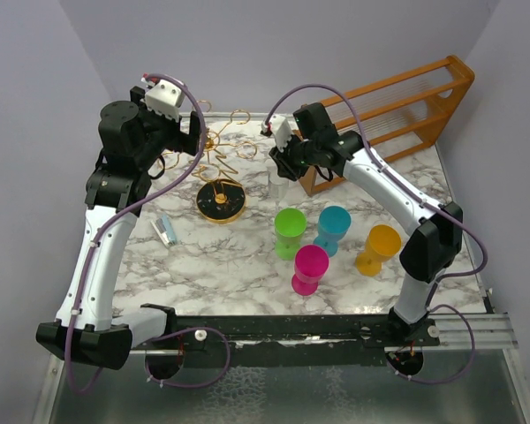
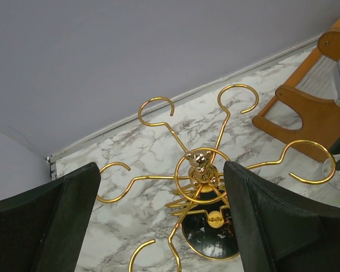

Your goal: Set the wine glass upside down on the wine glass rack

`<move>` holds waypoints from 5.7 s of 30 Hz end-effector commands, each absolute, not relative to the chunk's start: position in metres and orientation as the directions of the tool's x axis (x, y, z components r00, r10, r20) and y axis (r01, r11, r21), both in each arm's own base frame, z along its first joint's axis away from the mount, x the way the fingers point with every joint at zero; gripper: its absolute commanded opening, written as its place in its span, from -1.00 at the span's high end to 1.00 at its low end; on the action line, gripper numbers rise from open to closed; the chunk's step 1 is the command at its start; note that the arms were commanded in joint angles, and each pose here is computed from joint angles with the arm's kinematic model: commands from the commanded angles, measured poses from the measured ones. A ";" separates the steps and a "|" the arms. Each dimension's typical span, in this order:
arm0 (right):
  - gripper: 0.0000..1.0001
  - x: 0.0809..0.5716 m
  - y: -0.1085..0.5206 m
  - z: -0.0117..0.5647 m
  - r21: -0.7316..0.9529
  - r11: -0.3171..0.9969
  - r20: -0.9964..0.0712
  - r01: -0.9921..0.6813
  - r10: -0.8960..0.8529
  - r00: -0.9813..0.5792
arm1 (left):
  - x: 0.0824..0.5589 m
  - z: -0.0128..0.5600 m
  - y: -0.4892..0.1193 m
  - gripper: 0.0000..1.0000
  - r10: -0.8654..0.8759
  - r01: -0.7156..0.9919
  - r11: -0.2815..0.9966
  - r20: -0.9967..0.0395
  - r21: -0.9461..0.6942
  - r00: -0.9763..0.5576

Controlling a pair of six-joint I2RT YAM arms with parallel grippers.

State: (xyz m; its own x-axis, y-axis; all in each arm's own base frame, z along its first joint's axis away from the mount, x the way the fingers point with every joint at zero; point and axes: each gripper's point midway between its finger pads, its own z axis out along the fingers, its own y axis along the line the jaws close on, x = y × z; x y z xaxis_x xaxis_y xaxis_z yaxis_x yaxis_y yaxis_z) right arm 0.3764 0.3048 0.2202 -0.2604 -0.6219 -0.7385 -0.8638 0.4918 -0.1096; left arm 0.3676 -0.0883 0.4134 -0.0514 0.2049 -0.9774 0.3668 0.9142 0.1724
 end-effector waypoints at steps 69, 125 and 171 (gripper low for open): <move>0.98 0.284 0.249 0.588 -0.256 0.666 -0.940 -0.701 -0.003 0.341 | 0.357 0.461 -0.191 -0.76 -0.290 0.756 0.549 -0.930 -0.356 -0.227; 0.09 0.267 0.238 0.571 -0.375 0.625 -0.905 -0.684 -0.088 0.416 | 0.356 0.463 -0.177 1.00 -0.422 0.731 0.437 -0.837 -0.524 -0.348; -0.79 0.292 0.153 0.469 -0.506 0.454 -0.845 -0.733 -0.431 0.317 | 0.419 0.572 0.024 1.00 0.233 0.079 0.966 -0.959 0.248 0.160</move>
State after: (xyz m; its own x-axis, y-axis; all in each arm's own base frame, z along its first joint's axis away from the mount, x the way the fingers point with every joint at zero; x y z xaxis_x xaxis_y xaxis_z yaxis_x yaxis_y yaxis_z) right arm 0.3035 0.1592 0.4675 0.3034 -0.4137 -0.8584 -0.7256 0.4836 -0.4895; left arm 0.4143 0.0063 0.5638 0.1545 0.1294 -0.9795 0.1609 0.9748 0.1542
